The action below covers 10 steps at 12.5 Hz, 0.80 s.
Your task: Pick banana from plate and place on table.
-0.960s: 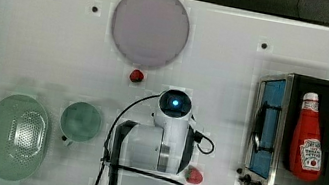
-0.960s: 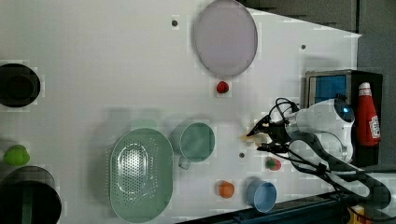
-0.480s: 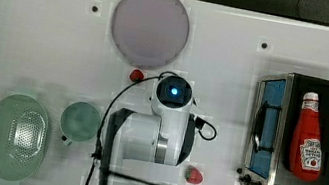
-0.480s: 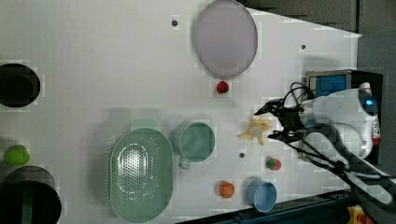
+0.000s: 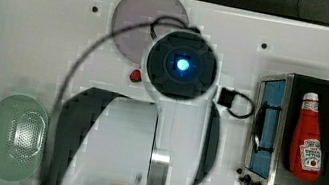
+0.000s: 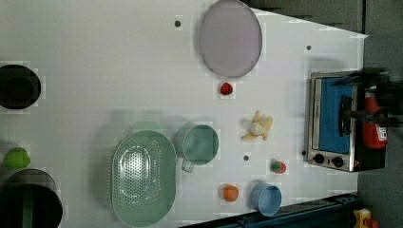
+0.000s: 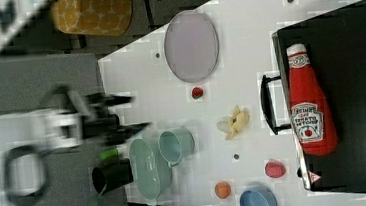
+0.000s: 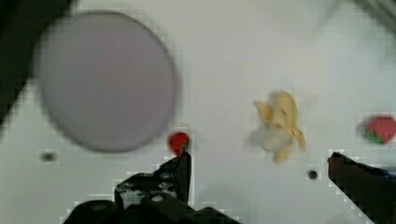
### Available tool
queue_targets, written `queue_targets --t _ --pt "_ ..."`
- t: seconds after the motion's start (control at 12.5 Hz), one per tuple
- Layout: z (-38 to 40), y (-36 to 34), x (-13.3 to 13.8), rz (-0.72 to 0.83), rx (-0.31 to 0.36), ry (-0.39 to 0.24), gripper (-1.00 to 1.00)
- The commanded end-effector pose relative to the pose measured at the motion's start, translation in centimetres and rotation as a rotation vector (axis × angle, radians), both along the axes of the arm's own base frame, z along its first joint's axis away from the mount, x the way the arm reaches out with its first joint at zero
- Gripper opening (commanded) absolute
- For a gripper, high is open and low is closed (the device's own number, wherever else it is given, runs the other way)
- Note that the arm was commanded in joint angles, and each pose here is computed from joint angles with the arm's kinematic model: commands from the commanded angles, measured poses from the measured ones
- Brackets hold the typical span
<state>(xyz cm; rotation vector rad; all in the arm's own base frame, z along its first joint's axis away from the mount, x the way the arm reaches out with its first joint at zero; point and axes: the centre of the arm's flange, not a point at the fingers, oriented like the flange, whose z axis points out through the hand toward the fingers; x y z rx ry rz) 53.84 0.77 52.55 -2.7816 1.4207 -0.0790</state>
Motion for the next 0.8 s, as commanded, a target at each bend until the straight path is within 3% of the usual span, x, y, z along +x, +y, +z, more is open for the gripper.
queue_targets --t 0.08,0.24,0.8 --pt "5.6 -0.9 0.0 0.077 -0.016 0.033 1.00" --pt "7.4 -1.4 -1.4 0.067 -0.011 0.127 1.00" --pt "7.8 -1.7 -1.4 0.061 -0.010 0.134 1.00"
